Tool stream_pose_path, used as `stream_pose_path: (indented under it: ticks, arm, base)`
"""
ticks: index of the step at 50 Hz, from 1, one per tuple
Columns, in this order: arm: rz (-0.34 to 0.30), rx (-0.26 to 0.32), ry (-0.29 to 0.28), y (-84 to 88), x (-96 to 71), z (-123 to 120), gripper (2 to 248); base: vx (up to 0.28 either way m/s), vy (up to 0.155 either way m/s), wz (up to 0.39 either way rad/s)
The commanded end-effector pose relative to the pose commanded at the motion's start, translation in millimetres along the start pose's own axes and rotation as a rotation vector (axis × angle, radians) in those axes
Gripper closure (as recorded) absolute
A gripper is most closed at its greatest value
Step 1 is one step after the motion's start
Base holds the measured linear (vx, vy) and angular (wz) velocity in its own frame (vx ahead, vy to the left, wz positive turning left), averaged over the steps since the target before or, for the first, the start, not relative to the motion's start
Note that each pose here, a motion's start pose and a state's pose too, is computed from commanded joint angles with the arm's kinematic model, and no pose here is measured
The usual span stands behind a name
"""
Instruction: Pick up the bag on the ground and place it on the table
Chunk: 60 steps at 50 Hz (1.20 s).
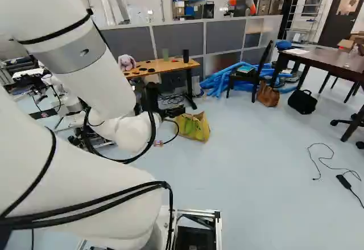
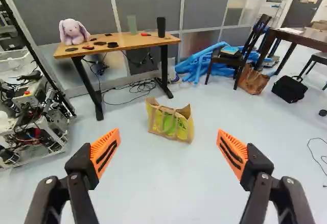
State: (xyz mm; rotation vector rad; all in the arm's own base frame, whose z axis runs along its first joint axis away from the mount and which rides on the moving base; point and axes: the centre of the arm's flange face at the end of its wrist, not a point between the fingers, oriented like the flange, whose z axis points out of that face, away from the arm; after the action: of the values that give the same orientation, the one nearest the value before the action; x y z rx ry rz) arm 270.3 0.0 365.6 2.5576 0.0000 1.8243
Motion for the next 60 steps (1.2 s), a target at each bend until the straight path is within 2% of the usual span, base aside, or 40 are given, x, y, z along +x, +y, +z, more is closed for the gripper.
stream_pose_path:
  ticks: [60]
  arm:
    - [0.000, 0.000, 0.000, 0.0, 0.0, 0.0, 3]
  base:
    - [0.299, 0.005, -0.004]
